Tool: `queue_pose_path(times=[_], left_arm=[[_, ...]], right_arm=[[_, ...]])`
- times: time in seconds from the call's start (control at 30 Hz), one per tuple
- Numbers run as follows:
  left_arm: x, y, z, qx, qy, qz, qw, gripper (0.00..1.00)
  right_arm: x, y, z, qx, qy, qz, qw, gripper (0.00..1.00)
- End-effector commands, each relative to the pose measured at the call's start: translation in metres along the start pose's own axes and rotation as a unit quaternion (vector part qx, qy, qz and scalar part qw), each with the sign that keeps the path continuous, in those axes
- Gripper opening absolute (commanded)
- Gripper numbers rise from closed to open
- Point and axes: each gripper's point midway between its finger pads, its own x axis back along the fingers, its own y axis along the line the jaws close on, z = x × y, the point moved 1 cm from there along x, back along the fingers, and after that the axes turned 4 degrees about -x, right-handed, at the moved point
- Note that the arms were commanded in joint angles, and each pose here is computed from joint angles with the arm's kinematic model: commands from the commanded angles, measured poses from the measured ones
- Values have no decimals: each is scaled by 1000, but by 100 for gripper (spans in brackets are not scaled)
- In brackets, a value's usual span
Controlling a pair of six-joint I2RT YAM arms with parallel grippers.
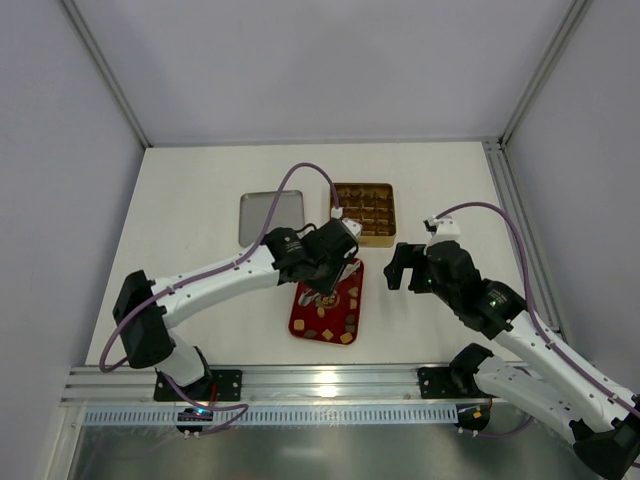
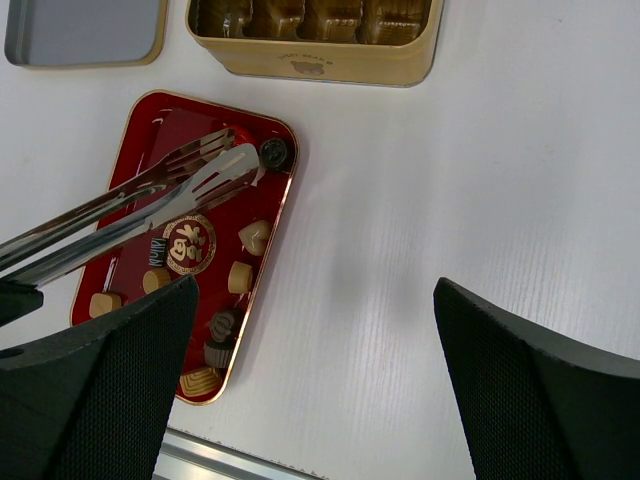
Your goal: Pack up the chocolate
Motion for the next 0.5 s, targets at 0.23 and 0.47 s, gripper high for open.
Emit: queue_pose_path(times=[0.23,0.47], left_arm=[[37,1,-55,6,-89,4,996,31],[34,11,-106,16,-125,4,992,31]], right_arm=[[8,7,-21,-6,-32,-7,999,100],[20,4,-34,-10,-52,0,999,100]])
